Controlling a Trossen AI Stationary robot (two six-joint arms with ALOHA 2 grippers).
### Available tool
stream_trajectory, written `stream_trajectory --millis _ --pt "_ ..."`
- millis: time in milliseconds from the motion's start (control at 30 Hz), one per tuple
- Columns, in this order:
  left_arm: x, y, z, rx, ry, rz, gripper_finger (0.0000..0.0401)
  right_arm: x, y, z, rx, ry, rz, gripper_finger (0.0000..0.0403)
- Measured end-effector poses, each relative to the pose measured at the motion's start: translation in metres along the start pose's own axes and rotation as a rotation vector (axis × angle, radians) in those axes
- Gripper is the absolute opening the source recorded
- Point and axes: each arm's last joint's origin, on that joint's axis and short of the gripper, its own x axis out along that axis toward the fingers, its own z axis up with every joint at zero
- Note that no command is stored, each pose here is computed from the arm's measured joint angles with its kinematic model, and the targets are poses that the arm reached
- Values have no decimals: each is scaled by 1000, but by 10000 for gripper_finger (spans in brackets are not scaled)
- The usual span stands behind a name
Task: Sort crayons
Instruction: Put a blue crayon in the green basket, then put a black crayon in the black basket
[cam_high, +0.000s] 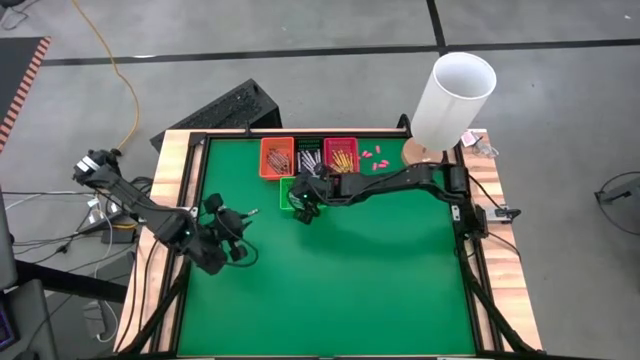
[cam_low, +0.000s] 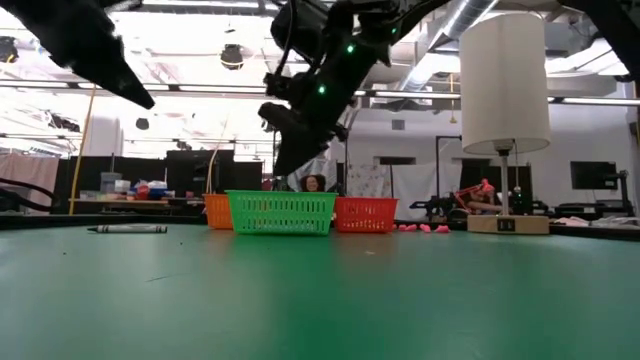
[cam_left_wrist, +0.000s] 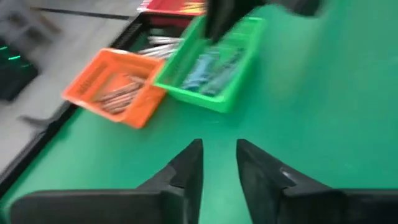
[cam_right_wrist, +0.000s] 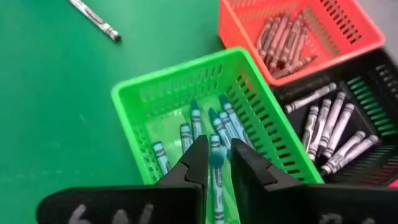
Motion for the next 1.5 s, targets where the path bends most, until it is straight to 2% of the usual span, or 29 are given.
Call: stream_trajectory --millis 133,267,400,600,800,967,1333,1500 --pt "14 7 -1 -40 43 117 118 -24 4 8 -5 -35 21 64" --pt "28 15 -1 -54 94 205 127 -60 9 19 -7 -94 58 64" --pt "39 23 2 -37 157 236 126 -95 18 24 -22 -144 102 64" --pt "61 42 1 -72 256 262 125 -142 39 24 -33 -213 179 64" --pt "94 58 -33 -104 380 140 125 -166 65 14 -99 -249 162 64" --pt "107 70 -51 -164 421 104 125 -174 78 6 -137 -242 165 64" --pt "113 70 -65 -178 459 -88 125 -177 82 3 -142 -239 177 64" --pt "113 69 -71 -171 481 -99 117 -177 82 3 -133 -237 178 64"
